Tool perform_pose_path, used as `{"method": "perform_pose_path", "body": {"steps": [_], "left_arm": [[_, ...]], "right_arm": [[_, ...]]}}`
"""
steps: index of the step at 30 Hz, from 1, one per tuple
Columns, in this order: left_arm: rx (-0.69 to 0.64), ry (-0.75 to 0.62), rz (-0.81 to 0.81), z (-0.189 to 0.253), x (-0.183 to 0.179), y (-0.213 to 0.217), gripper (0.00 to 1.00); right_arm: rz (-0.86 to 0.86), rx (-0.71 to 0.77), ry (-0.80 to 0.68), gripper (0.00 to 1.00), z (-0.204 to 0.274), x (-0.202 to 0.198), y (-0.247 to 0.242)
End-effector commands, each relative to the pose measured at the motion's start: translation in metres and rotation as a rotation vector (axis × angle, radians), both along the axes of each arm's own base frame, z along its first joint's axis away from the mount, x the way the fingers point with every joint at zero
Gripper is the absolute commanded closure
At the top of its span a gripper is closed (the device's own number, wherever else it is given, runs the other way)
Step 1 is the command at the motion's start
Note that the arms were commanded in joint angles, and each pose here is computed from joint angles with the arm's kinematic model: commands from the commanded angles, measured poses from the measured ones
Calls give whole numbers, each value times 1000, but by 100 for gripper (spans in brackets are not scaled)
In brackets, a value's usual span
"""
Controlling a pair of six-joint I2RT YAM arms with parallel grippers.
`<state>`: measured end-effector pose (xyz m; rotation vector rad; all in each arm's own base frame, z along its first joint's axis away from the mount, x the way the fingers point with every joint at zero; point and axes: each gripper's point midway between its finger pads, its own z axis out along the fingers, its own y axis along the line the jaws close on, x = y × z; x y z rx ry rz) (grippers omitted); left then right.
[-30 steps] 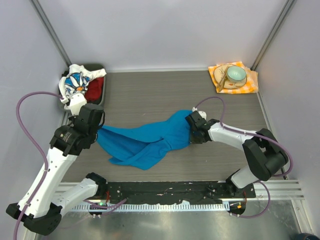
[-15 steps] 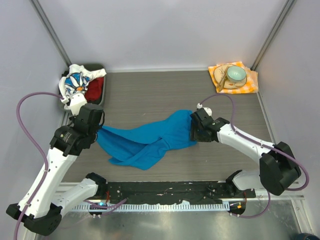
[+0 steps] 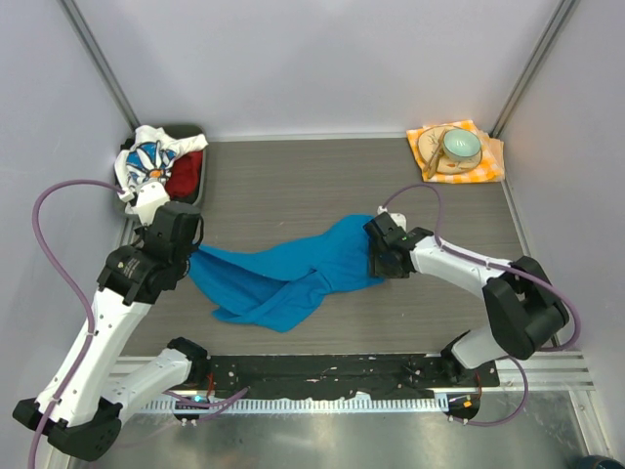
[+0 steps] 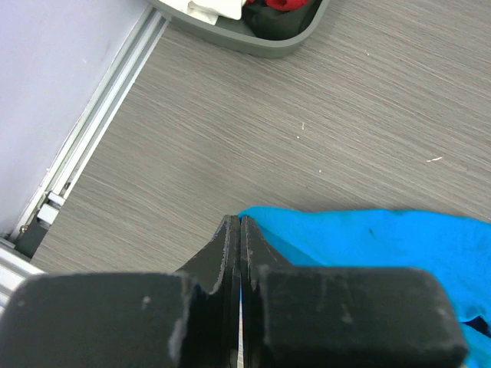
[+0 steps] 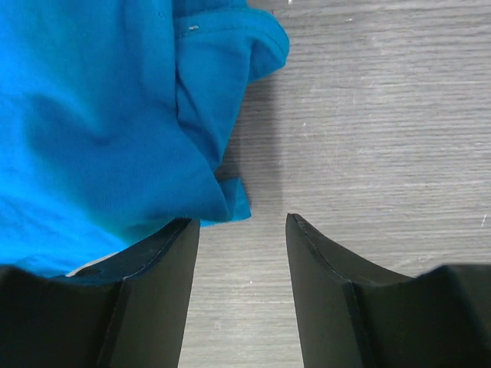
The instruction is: Fold and stack the t-shirts
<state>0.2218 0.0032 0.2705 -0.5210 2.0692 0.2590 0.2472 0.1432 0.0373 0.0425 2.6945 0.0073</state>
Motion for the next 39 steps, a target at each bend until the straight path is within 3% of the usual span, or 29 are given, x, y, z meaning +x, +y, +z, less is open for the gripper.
{"method": "perform_pose_path", "body": {"steps": [1, 15, 18, 21, 22, 25, 28, 33, 39], "left_arm": [[13, -39, 21, 9, 2, 7, 100], [18, -30, 20, 4, 4, 7, 100], [21, -26, 21, 4, 4, 8, 100], [19, -23, 21, 2, 4, 8, 100], [16, -25, 20, 2, 4, 8, 100], [13, -22, 19, 0, 4, 7, 100], [9, -25, 17, 1, 4, 7, 100], [-7, -58, -7, 19, 8, 3, 100], [-77, -201, -132, 75, 17, -16, 100]], "right_arm": [[2, 12, -71, 46, 7, 26, 10], [20, 22, -18, 49, -24, 27, 20], [19, 25, -4, 55, -27, 24, 19], [14, 30, 2, 68, -26, 20, 18], [11, 31, 0, 79, -25, 18, 17], [0, 23, -1, 99, -20, 14, 12], [-13, 14, -18, 99, -11, 12, 6], [-23, 27, -173, 99, 61, 29, 2], [23, 165, -533, 99, 221, 58, 9]]}}
